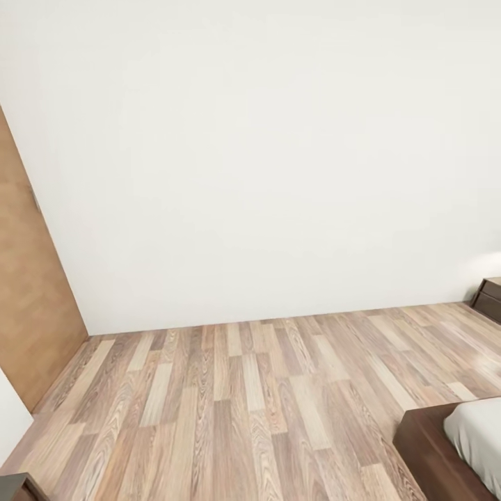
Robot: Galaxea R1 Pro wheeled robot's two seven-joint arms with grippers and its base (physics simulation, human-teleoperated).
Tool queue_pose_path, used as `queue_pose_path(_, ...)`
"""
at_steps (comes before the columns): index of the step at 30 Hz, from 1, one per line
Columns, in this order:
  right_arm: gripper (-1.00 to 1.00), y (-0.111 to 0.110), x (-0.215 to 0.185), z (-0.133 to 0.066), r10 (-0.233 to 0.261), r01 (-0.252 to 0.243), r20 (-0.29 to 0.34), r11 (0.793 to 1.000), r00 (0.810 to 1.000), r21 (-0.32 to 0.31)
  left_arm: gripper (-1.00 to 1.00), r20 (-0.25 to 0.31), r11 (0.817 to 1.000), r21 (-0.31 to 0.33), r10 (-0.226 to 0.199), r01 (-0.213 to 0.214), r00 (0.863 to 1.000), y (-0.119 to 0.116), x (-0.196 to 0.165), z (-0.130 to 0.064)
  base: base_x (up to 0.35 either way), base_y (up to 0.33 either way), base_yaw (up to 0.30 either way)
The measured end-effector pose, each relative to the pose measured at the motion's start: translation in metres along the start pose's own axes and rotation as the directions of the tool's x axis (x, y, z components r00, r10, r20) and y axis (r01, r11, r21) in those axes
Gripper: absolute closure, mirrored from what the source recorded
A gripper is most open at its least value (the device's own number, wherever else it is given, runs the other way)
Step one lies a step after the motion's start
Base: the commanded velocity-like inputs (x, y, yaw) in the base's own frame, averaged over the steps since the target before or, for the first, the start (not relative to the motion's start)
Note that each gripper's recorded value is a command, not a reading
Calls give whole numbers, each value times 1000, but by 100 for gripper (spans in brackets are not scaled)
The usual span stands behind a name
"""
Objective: In the bedroom, move the book from the bed onto either nightstand, and place the two sandals side by side next to the bed.
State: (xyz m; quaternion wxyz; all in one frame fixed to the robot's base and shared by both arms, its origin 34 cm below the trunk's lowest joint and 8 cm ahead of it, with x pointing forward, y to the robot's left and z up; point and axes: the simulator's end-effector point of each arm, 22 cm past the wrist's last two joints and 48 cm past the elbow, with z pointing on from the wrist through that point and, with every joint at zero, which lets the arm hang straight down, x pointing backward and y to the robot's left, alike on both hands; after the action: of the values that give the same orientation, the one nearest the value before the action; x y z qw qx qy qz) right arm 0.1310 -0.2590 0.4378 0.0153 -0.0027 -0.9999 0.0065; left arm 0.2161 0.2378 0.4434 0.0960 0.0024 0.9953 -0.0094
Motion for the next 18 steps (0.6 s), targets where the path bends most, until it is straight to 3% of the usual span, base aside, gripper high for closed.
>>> queue_pose_path(18, -100, -1, 0, 0, 0, 0, -1, 1000, 1000, 2, -100, 0, 1000, 1, 0, 0, 1000, -1, 0, 0, 25, 0, 0)
